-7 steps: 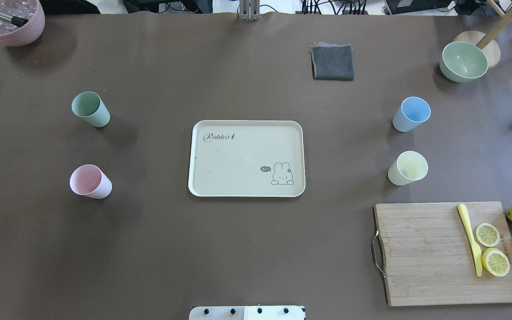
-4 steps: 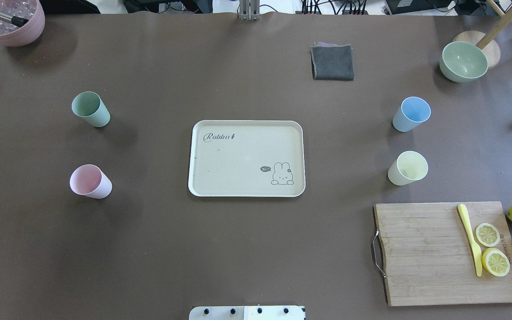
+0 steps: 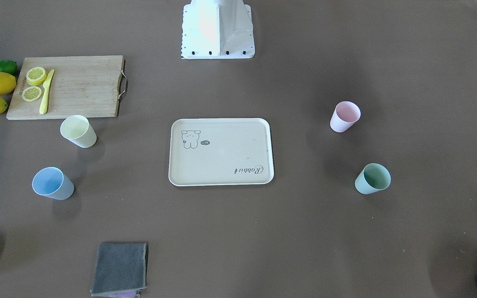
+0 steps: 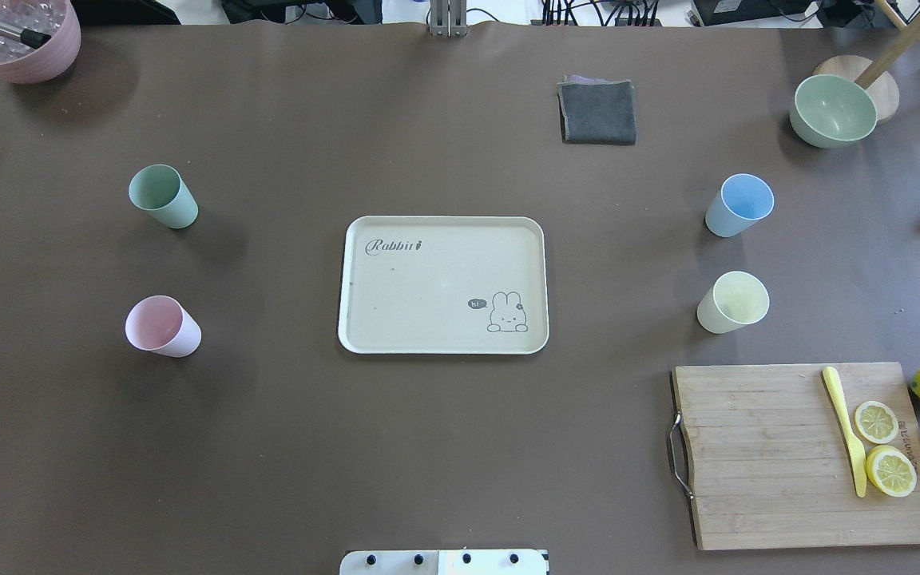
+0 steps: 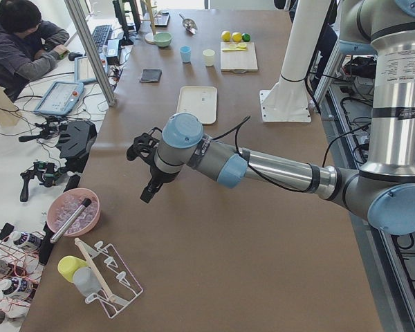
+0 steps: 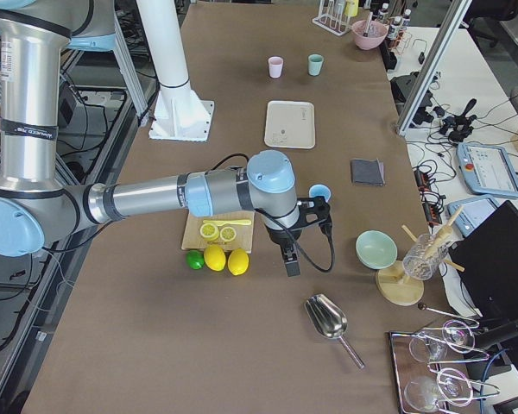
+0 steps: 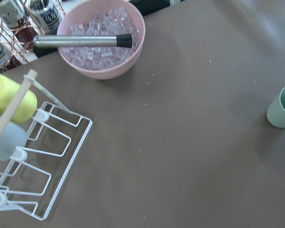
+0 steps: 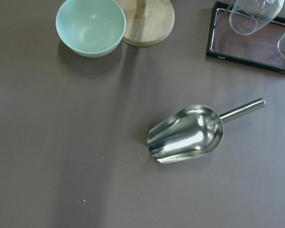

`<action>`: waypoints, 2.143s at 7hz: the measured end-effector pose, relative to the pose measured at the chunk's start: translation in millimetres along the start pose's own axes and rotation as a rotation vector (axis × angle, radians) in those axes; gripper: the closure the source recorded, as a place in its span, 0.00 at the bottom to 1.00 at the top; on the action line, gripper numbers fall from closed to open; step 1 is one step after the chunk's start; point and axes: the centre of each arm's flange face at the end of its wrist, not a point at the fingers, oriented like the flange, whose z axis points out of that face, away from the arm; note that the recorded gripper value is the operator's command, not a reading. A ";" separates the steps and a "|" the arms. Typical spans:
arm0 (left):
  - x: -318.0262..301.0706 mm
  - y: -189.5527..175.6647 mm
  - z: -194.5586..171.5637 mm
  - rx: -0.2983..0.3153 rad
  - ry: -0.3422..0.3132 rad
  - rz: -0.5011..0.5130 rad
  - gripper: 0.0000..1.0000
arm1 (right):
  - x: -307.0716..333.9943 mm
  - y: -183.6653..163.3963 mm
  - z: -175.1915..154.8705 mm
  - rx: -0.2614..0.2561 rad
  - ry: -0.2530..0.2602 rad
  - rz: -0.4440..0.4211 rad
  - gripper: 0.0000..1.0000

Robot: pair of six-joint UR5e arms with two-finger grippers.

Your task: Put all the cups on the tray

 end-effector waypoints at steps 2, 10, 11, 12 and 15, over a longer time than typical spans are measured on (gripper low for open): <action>3.1 -8.5 -4.4 0.064 -0.002 0.031 0.02 | -1.4 1.5 -0.3 0.049 -0.022 -0.040 0.00; 157.8 8.9 116.0 -0.124 0.248 -0.319 0.02 | -150.6 -28.4 77.1 0.031 -0.141 0.265 0.01; 193.3 10.3 127.9 -0.156 0.268 -0.350 0.02 | -171.9 -28.5 80.8 0.023 -0.149 0.291 0.01; 229.2 14.8 145.3 -0.183 0.261 -0.374 0.02 | -192.8 -29.5 84.9 0.014 -0.156 0.312 0.01; 312.5 44.7 200.5 -0.211 0.198 -0.363 0.47 | -226.3 -38.7 94.7 0.027 -0.146 0.305 0.00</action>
